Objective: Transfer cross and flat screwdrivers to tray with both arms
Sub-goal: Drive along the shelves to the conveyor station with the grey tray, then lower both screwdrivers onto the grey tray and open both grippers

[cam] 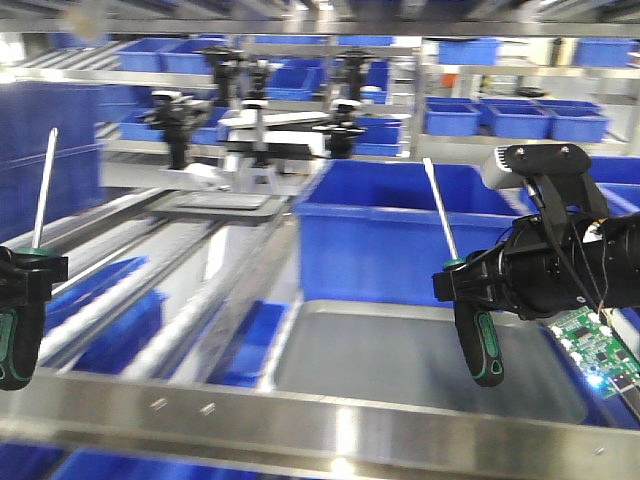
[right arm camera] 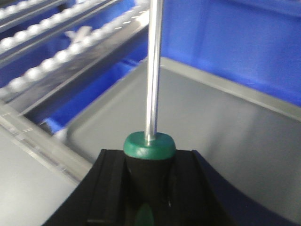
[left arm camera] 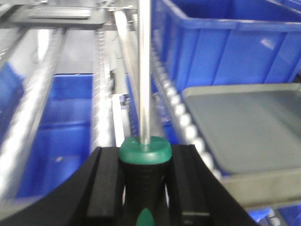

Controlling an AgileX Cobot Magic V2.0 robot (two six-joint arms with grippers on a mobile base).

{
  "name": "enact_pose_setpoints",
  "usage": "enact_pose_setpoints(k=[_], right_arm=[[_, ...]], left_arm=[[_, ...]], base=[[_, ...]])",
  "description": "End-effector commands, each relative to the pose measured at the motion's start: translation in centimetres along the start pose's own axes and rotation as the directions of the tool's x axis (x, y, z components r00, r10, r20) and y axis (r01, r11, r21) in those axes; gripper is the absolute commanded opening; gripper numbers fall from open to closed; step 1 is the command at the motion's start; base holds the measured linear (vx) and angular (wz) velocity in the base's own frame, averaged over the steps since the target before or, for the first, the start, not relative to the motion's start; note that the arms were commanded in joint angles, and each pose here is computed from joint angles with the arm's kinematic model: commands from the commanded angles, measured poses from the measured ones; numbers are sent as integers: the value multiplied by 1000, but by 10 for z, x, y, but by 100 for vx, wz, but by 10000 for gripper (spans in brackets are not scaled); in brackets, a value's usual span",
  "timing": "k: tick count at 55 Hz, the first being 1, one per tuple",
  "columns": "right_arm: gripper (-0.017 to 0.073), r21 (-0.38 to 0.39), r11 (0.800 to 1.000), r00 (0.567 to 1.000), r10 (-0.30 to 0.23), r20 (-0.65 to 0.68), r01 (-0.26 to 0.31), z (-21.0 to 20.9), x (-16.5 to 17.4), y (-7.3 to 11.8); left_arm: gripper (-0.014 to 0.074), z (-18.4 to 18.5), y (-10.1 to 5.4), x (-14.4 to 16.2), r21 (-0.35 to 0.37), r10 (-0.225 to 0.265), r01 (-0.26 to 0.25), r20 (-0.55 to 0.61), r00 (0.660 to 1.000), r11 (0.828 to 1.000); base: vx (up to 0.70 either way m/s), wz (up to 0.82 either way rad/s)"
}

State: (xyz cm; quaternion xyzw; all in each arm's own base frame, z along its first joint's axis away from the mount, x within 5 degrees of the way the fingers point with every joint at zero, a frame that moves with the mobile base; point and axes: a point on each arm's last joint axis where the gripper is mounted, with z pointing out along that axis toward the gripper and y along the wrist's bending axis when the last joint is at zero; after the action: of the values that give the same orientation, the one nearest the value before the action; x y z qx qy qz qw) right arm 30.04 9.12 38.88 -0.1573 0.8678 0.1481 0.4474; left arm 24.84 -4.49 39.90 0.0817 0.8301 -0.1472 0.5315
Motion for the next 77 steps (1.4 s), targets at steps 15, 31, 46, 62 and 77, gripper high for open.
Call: enact_pose_setpoints(k=[15, 31, 46, 62, 77], right_arm=[[-8, 15, 1000, 989, -3, 145, 1, -21, -20, 3], [-8, 15, 1000, 989, -3, 145, 1, -21, -20, 3], [-8, 15, 1000, 989, -3, 147, 1, -21, -20, 2], [-8, 15, 1000, 989, -3, 147, 1, -21, -20, 2], [-8, 15, 1000, 989, -3, 145, 1, -21, -20, 3]], left_arm=[[0, -14, -4, -18, -5, -14, 15, 131, 991, 1000], [0, -14, -4, -18, -4, -14, 15, 130, 991, 1000], [0, -14, -4, -18, -4, -14, 15, 130, 991, 1000], [0, -14, -4, -18, -4, -14, 15, 130, 991, 1000], [0, -14, -4, -18, -6, -14, 15, 133, 991, 1000]], base=[[26, -39], [21, -18], [13, -2], [5, -2], [0, 0]])
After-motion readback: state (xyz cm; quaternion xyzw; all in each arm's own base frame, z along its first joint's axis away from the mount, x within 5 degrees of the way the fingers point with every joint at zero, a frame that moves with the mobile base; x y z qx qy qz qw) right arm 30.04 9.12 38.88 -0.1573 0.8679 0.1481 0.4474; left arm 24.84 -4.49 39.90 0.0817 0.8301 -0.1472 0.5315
